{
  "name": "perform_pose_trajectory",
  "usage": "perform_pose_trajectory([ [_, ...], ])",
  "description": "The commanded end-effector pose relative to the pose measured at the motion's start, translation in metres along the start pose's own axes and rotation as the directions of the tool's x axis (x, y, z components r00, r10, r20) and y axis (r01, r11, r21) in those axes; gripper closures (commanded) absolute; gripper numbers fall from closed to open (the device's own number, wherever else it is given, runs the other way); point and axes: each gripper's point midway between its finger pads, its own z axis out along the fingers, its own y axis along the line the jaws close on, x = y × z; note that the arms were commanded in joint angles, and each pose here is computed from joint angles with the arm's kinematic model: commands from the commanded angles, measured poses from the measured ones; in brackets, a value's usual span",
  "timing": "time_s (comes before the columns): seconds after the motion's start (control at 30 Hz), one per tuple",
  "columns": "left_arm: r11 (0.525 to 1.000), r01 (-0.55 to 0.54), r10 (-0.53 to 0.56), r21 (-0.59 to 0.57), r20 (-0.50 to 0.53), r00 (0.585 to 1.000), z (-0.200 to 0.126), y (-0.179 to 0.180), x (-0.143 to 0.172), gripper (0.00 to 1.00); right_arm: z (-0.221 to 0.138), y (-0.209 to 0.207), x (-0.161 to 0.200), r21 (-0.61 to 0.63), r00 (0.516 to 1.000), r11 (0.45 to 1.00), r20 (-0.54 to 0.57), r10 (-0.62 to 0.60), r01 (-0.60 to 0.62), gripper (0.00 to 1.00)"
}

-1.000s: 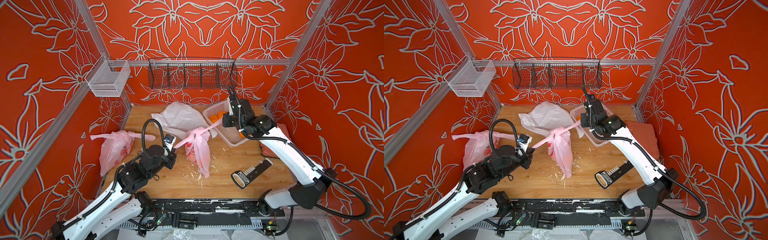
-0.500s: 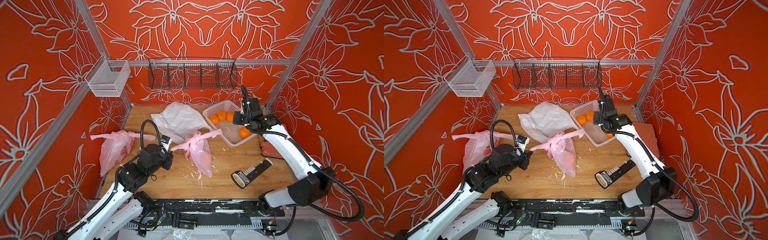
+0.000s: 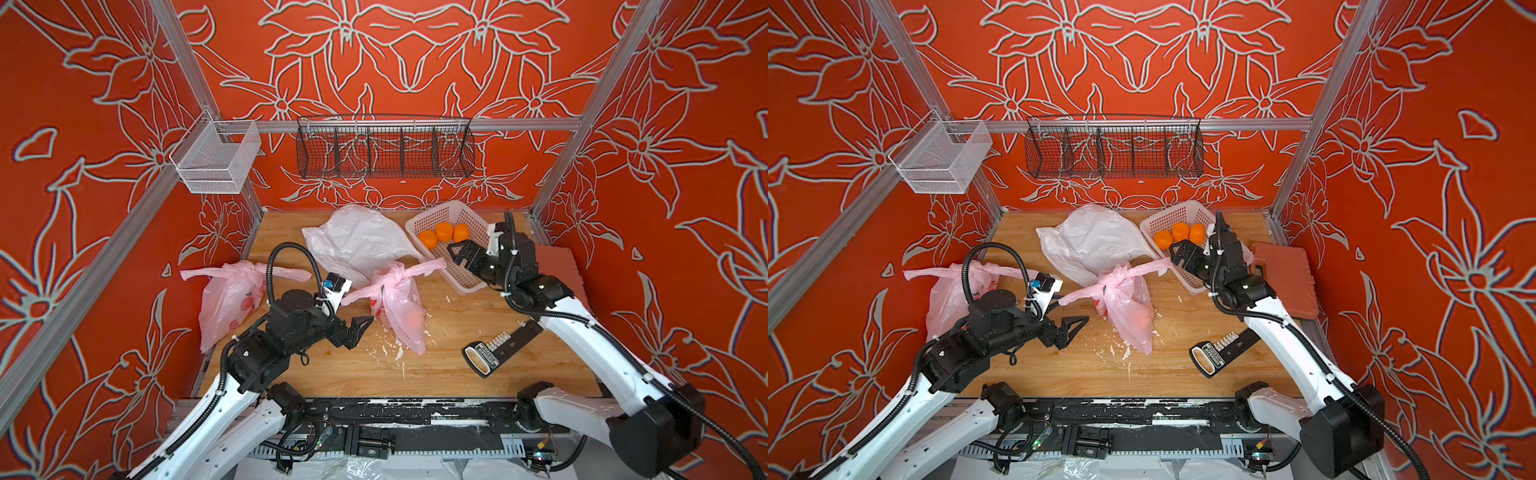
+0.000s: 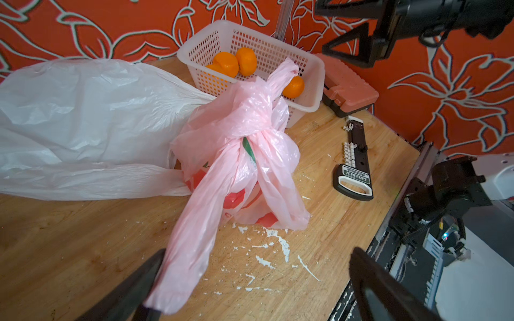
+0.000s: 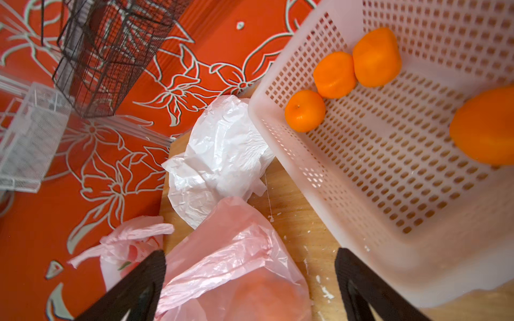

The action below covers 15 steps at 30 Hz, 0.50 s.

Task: Place the oranges into plastic bags & tie knots
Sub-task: Tie the plastic bag at the center of the board.

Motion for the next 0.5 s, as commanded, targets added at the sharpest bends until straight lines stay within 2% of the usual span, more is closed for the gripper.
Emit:
perform_pose_trajectory([
  [0.0,0.997,0.016,-0.018,-0.071,-0.024,1.000,0.000,0.012,-0.008,0.03,0.011,0.017,0.003,-0.090,0.980,0.976,-0.003,0.197,-0.197,0.02],
  [0.13,0.987,0.030,-0.038,-0.160,-0.047,0.998,-0.004,0.031,-0.012,0.03,0.034,0.023,0.018,-0.122,0.964,0.957,-0.066,0.258,-0.265,0.02],
  [0.23,0.988,0.027,-0.036,-0.155,-0.056,0.998,-0.006,0.033,-0.014,0.03,0.052,0.024,0.026,-0.108,0.957,0.953,-0.098,0.273,-0.283,0.02],
  [0.37,0.993,0.027,-0.043,-0.112,-0.146,0.988,0.003,0.031,-0.009,0.03,0.071,0.023,0.037,-0.104,0.935,0.936,-0.151,0.320,-0.337,0.02],
  [0.43,0.995,0.034,-0.050,-0.095,-0.169,0.984,0.007,0.030,-0.008,0.03,0.075,0.025,0.039,-0.115,0.930,0.930,-0.170,0.327,-0.348,0.10],
  [0.47,0.996,0.038,-0.053,-0.085,-0.172,0.984,0.008,0.028,-0.009,0.03,0.076,0.025,0.039,-0.116,0.929,0.929,-0.170,0.330,-0.351,0.17],
])
